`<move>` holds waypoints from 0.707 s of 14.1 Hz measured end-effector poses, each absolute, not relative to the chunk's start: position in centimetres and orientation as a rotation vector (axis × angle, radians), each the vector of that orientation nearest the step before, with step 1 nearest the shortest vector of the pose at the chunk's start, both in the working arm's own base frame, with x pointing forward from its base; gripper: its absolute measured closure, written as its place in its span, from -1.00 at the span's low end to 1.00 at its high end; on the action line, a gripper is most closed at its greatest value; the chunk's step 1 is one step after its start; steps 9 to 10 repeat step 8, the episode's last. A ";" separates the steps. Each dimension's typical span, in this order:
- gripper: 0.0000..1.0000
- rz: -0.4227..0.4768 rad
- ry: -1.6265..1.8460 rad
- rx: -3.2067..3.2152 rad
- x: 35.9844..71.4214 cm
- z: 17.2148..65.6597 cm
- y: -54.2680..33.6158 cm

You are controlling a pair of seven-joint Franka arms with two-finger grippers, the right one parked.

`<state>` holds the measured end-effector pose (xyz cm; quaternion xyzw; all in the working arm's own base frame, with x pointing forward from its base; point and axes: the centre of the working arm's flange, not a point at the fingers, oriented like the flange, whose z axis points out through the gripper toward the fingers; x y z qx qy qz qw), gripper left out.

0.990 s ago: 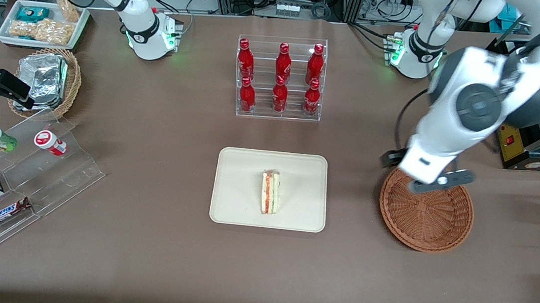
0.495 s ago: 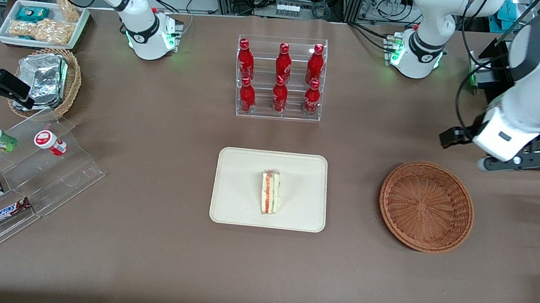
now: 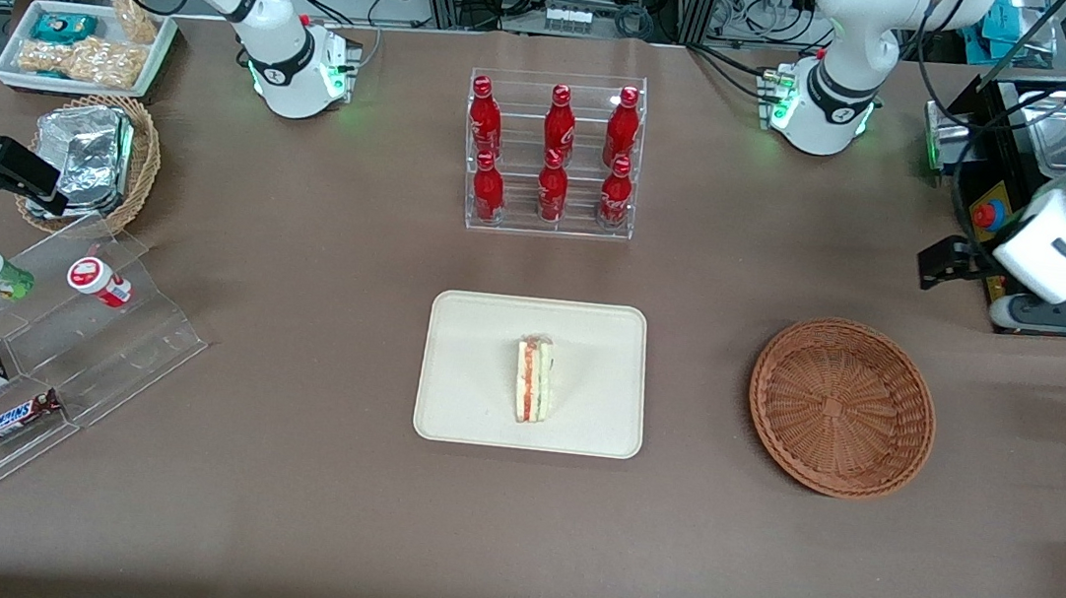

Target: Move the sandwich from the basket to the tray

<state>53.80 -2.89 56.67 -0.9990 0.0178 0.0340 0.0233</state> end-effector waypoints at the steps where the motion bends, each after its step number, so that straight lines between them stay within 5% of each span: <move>1: -1.00 0.083 0.070 -3.099 54.0 57.4 -2.2; 10: -1.00 0.006 0.049 -3.129 55.0 59.6 -0.9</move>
